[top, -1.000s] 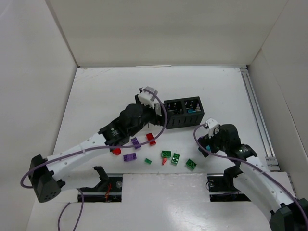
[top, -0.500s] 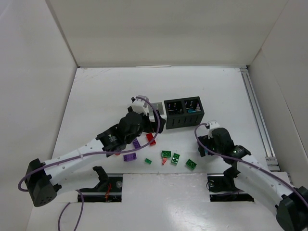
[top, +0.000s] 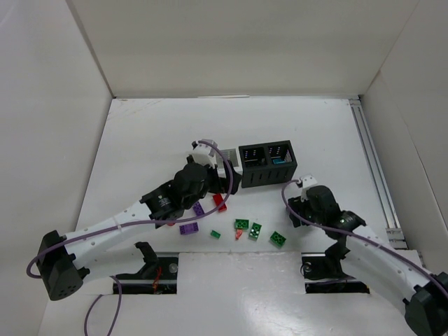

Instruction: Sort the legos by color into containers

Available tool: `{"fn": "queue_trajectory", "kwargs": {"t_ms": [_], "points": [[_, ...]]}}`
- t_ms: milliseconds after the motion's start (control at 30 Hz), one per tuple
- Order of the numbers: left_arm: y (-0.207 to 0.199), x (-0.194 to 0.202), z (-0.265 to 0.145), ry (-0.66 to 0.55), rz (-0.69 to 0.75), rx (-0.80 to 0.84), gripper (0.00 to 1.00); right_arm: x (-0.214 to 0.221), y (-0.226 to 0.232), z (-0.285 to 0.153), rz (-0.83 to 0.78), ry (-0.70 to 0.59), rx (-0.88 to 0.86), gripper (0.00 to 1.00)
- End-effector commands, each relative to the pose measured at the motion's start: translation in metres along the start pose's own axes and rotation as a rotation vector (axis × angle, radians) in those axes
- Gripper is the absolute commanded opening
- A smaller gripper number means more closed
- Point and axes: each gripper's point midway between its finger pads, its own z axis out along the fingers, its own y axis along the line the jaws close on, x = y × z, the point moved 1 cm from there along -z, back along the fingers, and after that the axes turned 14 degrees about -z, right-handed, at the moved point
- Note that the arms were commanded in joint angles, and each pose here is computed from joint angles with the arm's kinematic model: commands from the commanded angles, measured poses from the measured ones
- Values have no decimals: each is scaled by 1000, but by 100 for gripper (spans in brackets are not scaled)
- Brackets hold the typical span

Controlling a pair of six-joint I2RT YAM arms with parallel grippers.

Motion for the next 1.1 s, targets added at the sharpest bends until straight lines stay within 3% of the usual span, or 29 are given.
{"fn": "queue_trajectory", "kwargs": {"t_ms": [0,100,233,433,600,900,1033,1067], "points": [[-20,-7,-5,2,-4,83,100,-50,2,-25,-138,-176,-55,48],[-33,-3,-7,43,38,153,100,-95,13,-44,-357,-402,-128,48],[-74,18,-14,187,80,388,100,-149,46,-79,-610,-692,-238,45],[-107,39,-26,332,137,631,100,-191,61,-97,-721,-813,-236,40],[-106,35,-19,326,121,617,100,-213,79,-123,-808,-972,-286,42],[-101,27,-10,329,83,623,100,-214,102,-142,-915,-1098,-377,42],[-109,27,-12,334,79,670,89,-221,101,-150,-914,-1139,-356,42],[-111,29,-13,348,82,688,76,-221,104,-153,-923,-1157,-374,42]]}}
